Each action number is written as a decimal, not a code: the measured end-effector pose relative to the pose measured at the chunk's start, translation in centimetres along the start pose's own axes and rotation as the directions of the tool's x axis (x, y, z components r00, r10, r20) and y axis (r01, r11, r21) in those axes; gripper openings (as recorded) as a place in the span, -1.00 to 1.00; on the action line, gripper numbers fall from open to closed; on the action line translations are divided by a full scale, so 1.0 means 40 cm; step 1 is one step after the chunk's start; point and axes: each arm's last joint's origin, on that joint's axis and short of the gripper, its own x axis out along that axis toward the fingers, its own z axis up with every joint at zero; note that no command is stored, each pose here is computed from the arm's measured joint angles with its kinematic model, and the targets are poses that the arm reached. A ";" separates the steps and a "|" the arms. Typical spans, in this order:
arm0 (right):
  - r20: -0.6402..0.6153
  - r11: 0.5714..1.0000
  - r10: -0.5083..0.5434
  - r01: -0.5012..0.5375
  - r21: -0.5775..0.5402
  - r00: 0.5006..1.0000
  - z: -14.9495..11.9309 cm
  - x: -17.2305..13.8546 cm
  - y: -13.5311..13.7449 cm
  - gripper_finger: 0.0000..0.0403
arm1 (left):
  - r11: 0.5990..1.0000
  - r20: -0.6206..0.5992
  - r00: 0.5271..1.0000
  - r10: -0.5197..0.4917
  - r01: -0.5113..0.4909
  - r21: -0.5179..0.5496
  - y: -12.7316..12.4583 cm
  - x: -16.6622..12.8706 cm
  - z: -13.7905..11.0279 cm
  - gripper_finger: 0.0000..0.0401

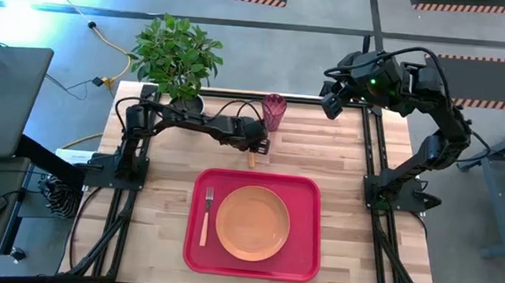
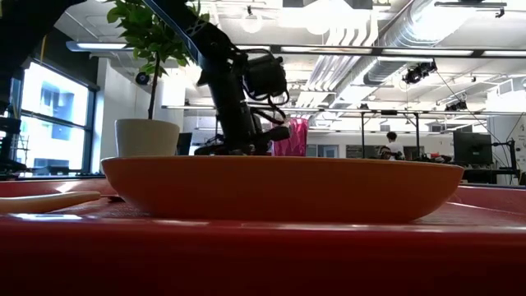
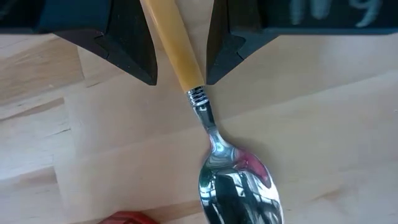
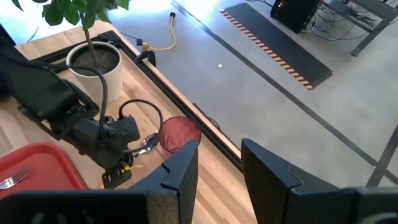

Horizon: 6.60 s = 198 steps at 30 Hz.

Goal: Pick and place plate/cup/fork/spoon on tray
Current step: Put the yellow spoon on the red serving tray between the orange fork and the orange plate

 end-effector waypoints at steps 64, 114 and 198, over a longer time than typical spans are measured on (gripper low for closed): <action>-0.036 1.000 0.003 -0.004 -0.012 0.999 -0.009 0.000 -0.001 -0.43 | 0.997 -0.028 0.998 0.055 -0.054 0.050 0.015 -0.117 -0.011 -0.99; -0.042 1.000 0.007 -0.007 -0.015 0.999 -0.010 0.000 -0.001 -0.43 | 0.980 -0.099 0.979 0.179 -0.169 0.100 0.041 0.007 -0.030 -0.81; -0.103 0.982 0.126 -0.109 0.157 0.987 -0.020 -0.001 0.006 -0.43 | 0.954 -0.197 0.972 0.129 -0.176 -0.241 -0.030 -0.363 -0.639 -0.80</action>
